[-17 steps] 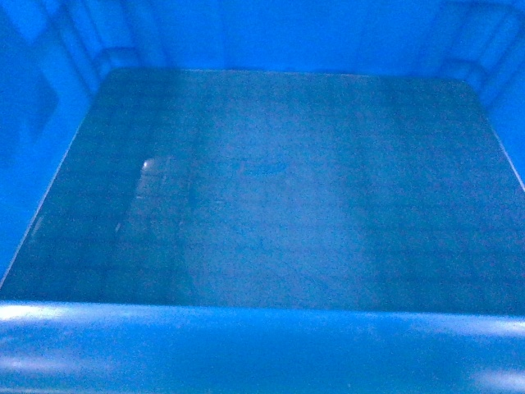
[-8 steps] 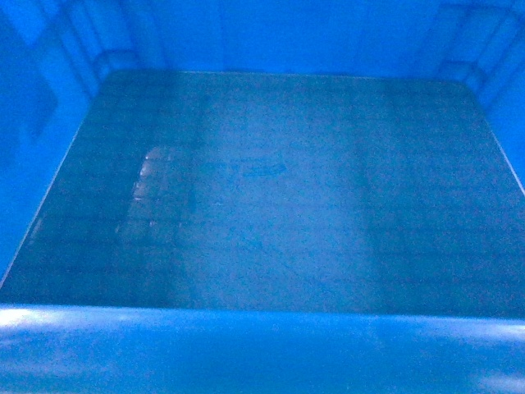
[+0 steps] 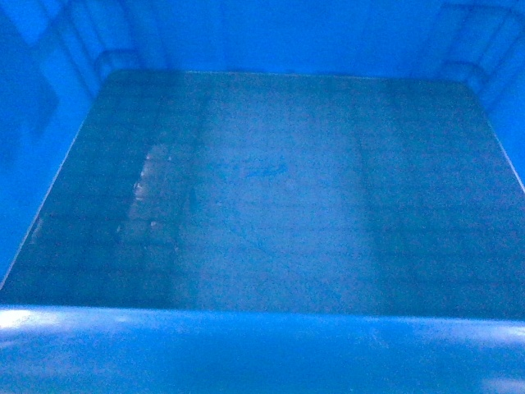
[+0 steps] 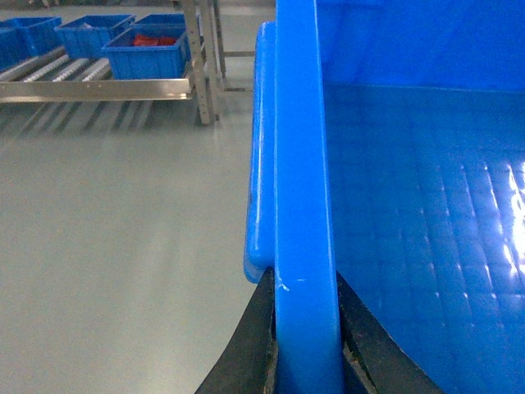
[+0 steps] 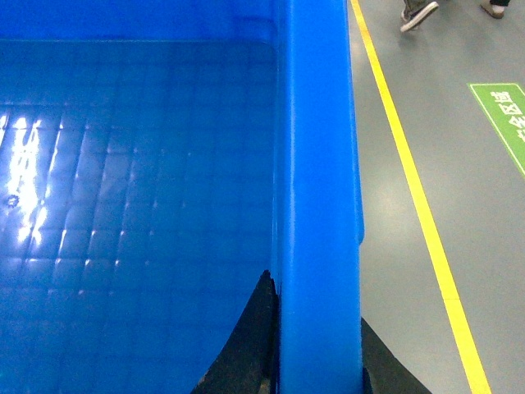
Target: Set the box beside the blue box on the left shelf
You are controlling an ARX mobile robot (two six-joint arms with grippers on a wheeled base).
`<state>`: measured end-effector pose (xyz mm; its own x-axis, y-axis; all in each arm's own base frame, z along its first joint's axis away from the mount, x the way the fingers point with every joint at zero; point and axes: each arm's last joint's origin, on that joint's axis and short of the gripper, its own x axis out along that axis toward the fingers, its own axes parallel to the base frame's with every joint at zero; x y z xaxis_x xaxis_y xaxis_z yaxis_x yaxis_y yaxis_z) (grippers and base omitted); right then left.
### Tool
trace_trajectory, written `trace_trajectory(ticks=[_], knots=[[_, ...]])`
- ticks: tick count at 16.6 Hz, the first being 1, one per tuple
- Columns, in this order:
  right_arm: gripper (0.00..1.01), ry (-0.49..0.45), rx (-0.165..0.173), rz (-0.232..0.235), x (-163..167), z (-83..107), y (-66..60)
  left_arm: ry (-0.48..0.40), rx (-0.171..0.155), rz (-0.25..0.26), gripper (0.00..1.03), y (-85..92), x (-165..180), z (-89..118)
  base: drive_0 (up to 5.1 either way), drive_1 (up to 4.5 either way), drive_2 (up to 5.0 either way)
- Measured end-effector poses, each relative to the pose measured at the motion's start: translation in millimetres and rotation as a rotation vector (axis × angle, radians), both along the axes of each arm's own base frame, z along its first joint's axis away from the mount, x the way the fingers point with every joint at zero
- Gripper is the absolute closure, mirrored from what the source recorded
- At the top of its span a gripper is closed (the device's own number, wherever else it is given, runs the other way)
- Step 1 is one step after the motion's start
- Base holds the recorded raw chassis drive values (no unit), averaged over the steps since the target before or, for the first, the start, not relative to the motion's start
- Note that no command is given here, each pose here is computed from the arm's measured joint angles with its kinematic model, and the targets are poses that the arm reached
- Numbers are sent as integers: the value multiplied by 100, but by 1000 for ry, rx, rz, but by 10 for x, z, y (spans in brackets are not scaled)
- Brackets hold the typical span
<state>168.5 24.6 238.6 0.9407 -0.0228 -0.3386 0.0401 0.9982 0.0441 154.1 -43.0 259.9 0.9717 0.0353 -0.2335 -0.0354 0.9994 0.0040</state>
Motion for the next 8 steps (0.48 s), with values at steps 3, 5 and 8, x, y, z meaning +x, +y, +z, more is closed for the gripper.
trace_trajectory(ticks=[3, 5, 8], knots=[[92, -1, 0, 1, 1, 1, 0, -1, 0, 0, 95, 0, 0, 1, -4, 424, -433], [92, -1, 0, 0, 1, 1, 0, -1, 0, 0, 95, 0, 0, 1, -4, 424, -431], [92, -4, 1, 1, 2, 5, 0, -2, 0, 0, 95, 0, 1, 2, -2, 425, -429]])
